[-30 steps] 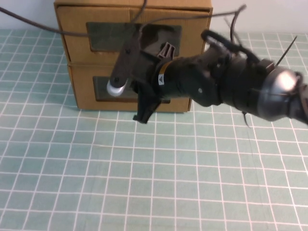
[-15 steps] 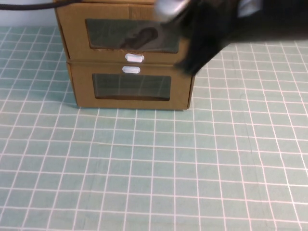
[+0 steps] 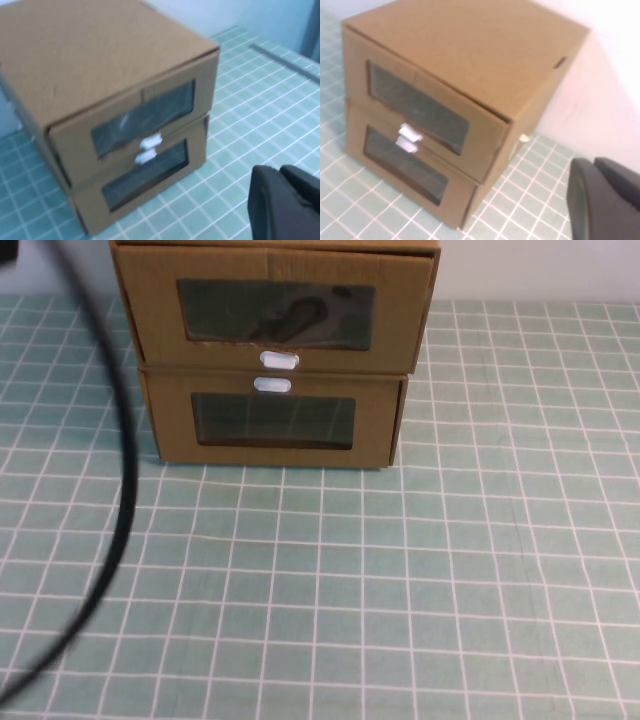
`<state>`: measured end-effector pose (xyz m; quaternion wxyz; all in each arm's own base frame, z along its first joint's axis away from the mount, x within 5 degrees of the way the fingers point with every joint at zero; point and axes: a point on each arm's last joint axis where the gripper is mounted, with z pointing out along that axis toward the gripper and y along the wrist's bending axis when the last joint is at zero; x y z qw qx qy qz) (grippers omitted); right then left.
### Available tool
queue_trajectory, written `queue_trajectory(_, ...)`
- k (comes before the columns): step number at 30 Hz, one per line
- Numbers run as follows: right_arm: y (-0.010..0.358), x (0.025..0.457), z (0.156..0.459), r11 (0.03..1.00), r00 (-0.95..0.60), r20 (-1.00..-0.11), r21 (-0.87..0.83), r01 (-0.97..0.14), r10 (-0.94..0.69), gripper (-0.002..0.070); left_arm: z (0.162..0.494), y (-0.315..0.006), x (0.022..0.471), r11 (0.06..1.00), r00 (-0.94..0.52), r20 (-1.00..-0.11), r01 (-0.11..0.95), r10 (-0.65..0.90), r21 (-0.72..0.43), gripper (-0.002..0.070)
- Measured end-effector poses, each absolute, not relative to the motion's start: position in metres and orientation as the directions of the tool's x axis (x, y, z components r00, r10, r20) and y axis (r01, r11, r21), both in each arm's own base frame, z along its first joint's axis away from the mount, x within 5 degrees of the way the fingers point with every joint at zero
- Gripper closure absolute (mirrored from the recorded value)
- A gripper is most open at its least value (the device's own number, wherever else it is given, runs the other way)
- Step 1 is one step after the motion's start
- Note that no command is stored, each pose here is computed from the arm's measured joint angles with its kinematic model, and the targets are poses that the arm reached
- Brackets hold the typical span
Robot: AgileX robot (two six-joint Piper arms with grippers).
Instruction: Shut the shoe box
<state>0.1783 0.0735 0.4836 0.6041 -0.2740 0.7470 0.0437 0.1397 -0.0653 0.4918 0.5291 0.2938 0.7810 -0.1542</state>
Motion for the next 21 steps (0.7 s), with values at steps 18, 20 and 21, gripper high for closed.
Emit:
queue_trajectory(18, 0.04, 0.085, 0.322, 0.896, -0.12, -0.985, -0.058, -0.439, -0.122, 0.069, 0.306, -0.036, 0.054, 0.877, -0.268, -0.948, 0.48, 0.172, 0.024, 0.068)
queue_trajectory(20, 0.038, 0.081, 0.303, 0.899, -0.128, -0.985, -0.051, -0.435, -0.118, 0.069, 0.289, -0.035, 0.054, 0.885, -0.28, -0.946, 0.466, 0.162, 0.014, 0.068)
queue_trajectory(21, 0.037, 0.079, 0.294, 0.901, -0.129, -0.985, -0.048, -0.431, -0.115, 0.069, 0.281, -0.035, 0.056, 0.888, -0.291, -0.943, 0.459, 0.16, 0.009, 0.068)
